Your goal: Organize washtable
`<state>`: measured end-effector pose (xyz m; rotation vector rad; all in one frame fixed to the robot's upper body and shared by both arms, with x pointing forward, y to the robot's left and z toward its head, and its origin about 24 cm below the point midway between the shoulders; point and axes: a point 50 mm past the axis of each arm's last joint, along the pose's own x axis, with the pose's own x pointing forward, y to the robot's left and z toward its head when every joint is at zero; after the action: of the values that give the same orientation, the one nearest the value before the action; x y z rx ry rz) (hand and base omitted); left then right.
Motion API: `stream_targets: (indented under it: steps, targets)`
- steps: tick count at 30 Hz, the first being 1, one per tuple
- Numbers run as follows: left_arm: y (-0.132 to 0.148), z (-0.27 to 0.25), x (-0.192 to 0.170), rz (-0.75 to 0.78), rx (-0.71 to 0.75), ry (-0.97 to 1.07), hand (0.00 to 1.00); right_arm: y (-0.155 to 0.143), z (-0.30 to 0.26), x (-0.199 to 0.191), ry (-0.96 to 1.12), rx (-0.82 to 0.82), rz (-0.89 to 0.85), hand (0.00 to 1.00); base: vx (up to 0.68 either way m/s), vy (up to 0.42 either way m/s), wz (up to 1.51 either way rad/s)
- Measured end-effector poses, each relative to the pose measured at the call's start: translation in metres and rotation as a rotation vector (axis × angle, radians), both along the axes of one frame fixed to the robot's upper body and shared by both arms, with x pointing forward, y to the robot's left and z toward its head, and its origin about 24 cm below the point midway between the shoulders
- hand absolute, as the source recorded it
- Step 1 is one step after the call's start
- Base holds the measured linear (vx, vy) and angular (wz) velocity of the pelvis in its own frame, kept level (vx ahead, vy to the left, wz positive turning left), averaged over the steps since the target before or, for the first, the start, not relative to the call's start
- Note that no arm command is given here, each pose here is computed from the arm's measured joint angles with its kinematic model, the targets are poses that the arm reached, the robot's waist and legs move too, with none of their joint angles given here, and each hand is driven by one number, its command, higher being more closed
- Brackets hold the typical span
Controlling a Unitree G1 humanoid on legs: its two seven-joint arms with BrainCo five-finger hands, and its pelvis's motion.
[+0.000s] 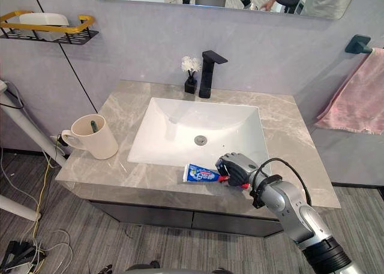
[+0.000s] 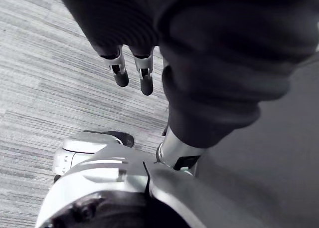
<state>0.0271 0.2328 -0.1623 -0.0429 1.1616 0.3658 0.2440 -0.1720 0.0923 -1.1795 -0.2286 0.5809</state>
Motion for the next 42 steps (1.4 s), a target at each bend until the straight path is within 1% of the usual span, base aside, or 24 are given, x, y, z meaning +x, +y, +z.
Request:
stream_targets:
  steps: [2, 3, 4, 6, 7, 9, 10, 12, 14, 15, 16, 18, 19, 20, 22, 25, 28, 31, 33, 37, 39, 40, 41, 42]
  targets:
    - [0.012, 0.003, -0.007, 0.124, 0.021, -0.020, 0.00, 0.003, 0.004, 0.000, -0.024, 0.034, -0.002, 1.00, 0.00, -0.002, 0.06]
    - [0.024, 0.008, -0.009, 0.199, 0.054, -0.049, 0.00, 0.006, 0.009, -0.001, -0.045, 0.047, 0.007, 1.00, -0.01, -0.006, 0.05]
    - [0.030, 0.011, -0.009, 0.241, 0.075, -0.069, 0.00, 0.007, 0.011, -0.001, -0.054, 0.053, 0.012, 1.00, -0.02, -0.009, 0.06]
    - [0.063, 0.033, -0.002, 0.387, 0.189, -0.215, 0.00, 0.012, 0.019, -0.004, -0.085, 0.092, 0.034, 1.00, -0.02, -0.008, 0.06]
    - [0.073, 0.042, 0.001, 0.414, 0.229, -0.259, 0.00, 0.014, 0.021, -0.004, -0.089, 0.107, 0.039, 1.00, -0.02, -0.010, 0.10]
    - [0.109, 0.092, 0.018, 0.469, 0.407, -0.495, 0.00, 0.019, 0.026, -0.009, -0.110, 0.156, 0.057, 1.00, 0.00, -0.012, 0.15]
    - [0.115, 0.107, 0.023, 0.468, 0.456, -0.559, 0.00, 0.021, 0.027, -0.010, -0.113, 0.170, 0.059, 1.00, 0.02, -0.012, 0.15]
    - [0.130, 0.163, 0.043, 0.444, 0.614, -0.797, 0.00, 0.022, 0.029, -0.012, -0.123, 0.226, 0.042, 1.00, 0.03, -0.006, 0.06]
    - [0.129, 0.196, 0.058, 0.412, 0.676, -0.944, 0.00, 0.023, 0.030, -0.011, -0.126, 0.268, 0.025, 1.00, 0.03, -0.001, 0.08]
    - [0.123, 0.217, 0.067, 0.392, 0.707, -1.038, 0.00, 0.026, 0.030, -0.010, -0.123, 0.300, 0.016, 1.00, 0.03, -0.005, 0.16]
    - [0.119, 0.226, 0.071, 0.380, 0.719, -1.082, 0.00, 0.028, 0.029, -0.010, -0.120, 0.318, 0.012, 1.00, 0.02, -0.007, 0.15]
    - [0.104, 0.250, 0.084, 0.322, 0.741, -1.201, 0.00, 0.034, 0.028, -0.010, -0.121, 0.375, -0.004, 1.00, 0.03, -0.006, 0.16]
    - [0.088, 0.266, 0.095, 0.272, 0.736, -1.296, 0.00, 0.038, 0.028, -0.009, -0.121, 0.413, -0.015, 1.00, 0.03, -0.006, 0.14]
    - [0.082, 0.272, 0.098, 0.254, 0.731, -1.331, 0.00, 0.040, 0.028, -0.009, -0.122, 0.427, -0.017, 1.00, 0.03, -0.002, 0.12]
    - [0.055, 0.293, 0.107, 0.177, 0.710, -1.456, 0.00, 0.052, 0.025, -0.010, -0.098, 0.478, -0.009, 1.00, 0.02, 0.002, 0.07]
    - [0.033, 0.309, 0.110, 0.140, 0.656, -1.569, 0.00, 0.064, 0.025, -0.011, -0.078, 0.532, 0.001, 1.00, 0.02, 0.001, 0.05]
    - [0.007, 0.323, 0.115, 0.093, 0.545, -1.701, 0.00, 0.076, 0.030, -0.010, -0.096, 0.588, 0.020, 1.00, -0.01, -0.003, 0.07]
    - [-0.010, 0.331, 0.117, 0.058, 0.392, -1.798, 0.00, 0.088, 0.039, -0.008, -0.131, 0.629, 0.053, 1.00, -0.01, -0.001, 0.02]
    - [-0.023, 0.333, 0.121, 0.047, 0.223, -1.850, 0.00, 0.096, 0.044, -0.008, -0.152, 0.661, 0.072, 1.00, -0.01, -0.003, 0.02]
    - [-0.041, 0.332, 0.126, 0.008, 0.029, -1.876, 0.00, 0.106, 0.052, -0.008, -0.179, 0.680, 0.110, 1.00, -0.04, -0.013, 0.02]
    - [-0.053, 0.331, 0.130, -0.014, -0.094, -1.879, 0.00, 0.111, 0.054, -0.008, -0.185, 0.690, 0.121, 1.00, -0.05, -0.012, 0.01]
    - [-0.057, 0.330, 0.130, -0.024, -0.126, -1.878, 0.00, 0.112, 0.055, -0.008, -0.186, 0.692, 0.127, 1.00, -0.06, -0.016, 0.00]
    - [-0.064, 0.330, 0.132, -0.037, -0.200, -1.875, 0.00, 0.116, 0.057, -0.008, -0.194, 0.696, 0.137, 1.00, -0.05, -0.015, 0.00]
    - [-0.068, 0.330, 0.133, -0.046, -0.232, -1.873, 0.00, 0.117, 0.058, -0.008, -0.197, 0.698, 0.142, 1.00, -0.07, -0.018, 0.01]
